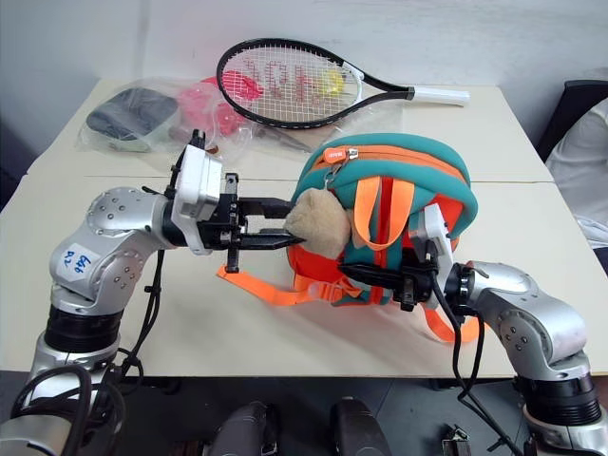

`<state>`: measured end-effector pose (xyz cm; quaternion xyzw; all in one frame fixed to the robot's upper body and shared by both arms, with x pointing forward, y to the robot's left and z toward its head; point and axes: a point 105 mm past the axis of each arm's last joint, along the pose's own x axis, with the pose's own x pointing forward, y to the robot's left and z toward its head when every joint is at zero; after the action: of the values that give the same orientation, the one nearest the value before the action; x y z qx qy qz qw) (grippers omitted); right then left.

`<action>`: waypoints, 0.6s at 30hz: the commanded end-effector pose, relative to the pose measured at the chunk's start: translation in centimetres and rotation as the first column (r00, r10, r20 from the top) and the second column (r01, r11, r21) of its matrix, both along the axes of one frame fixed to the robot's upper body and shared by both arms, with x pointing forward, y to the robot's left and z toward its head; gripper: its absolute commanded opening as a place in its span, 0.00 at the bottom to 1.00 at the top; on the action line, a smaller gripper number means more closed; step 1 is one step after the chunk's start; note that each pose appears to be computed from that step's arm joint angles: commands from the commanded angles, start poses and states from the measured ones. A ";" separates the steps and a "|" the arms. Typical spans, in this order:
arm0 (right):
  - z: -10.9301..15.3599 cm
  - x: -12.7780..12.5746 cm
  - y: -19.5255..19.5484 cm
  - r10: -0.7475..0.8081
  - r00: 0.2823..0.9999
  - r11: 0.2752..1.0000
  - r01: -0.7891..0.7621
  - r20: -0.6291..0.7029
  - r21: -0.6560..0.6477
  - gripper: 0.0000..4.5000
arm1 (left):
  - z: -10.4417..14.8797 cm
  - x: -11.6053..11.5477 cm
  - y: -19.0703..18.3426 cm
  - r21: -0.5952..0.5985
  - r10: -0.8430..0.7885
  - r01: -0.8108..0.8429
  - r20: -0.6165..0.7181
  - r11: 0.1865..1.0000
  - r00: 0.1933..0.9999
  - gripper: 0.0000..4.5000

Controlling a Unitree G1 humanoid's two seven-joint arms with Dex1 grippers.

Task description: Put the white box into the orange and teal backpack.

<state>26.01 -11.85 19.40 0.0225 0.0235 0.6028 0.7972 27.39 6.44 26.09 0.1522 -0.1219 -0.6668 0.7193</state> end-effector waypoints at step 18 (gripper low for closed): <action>0.6 -0.7 -0.1 -0.058 0.998 0.997 0.056 0.037 0.049 0.00 | -12.1 5.4 9.7 0.408 0.402 -0.274 -0.269 0.871 0.875 0.15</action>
<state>25.73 -12.00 18.87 0.0333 0.0192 0.5780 0.8151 32.31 15.58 14.70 0.1654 0.1471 -0.5762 0.7867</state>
